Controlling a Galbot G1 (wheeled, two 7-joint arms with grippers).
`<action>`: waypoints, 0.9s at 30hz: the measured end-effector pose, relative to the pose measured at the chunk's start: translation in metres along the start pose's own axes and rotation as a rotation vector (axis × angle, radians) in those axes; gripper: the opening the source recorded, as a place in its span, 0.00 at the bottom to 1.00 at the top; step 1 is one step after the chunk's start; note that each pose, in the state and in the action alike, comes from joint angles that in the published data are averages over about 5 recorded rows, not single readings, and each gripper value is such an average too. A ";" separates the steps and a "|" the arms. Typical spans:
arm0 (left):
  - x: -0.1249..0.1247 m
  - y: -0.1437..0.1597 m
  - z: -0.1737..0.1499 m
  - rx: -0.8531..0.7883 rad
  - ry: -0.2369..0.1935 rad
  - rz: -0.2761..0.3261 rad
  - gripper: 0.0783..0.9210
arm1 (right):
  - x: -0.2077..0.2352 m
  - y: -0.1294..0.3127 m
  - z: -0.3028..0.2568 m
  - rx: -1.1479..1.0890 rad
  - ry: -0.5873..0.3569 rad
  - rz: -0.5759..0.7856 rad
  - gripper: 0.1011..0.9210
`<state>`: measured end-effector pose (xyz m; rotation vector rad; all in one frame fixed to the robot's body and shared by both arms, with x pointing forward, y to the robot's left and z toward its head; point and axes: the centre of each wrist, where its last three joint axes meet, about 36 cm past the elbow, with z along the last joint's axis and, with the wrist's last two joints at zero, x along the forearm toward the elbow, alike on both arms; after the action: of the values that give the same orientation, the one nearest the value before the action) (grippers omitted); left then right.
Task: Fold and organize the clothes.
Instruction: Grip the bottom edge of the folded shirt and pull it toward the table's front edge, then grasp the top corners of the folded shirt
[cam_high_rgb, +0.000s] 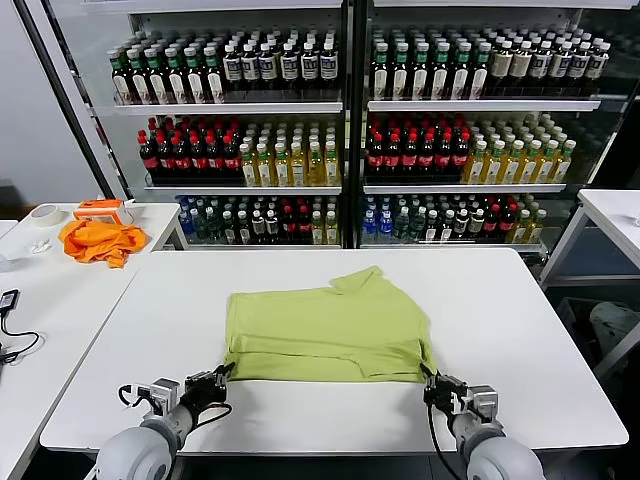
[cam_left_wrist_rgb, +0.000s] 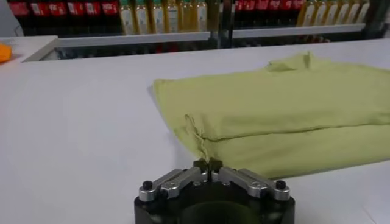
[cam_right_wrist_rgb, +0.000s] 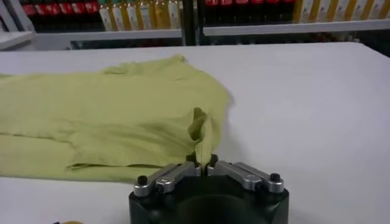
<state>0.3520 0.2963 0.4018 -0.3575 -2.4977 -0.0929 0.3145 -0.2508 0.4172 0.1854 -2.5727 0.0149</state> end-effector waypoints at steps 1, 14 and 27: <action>0.004 0.000 0.000 -0.004 0.002 0.002 0.01 | 0.006 0.003 0.001 0.002 0.002 -0.002 0.03; 0.041 0.003 0.001 -0.053 0.022 0.000 0.14 | 0.067 0.029 0.004 0.023 0.034 0.025 0.23; 0.054 0.012 -0.028 -0.058 -0.049 -0.008 0.58 | 0.091 0.023 -0.038 0.022 -0.089 0.053 0.69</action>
<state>0.3291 0.3162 0.4560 -0.3778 -2.5491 -0.1617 0.2555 -0.2376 0.4986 0.1287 -2.6670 0.0559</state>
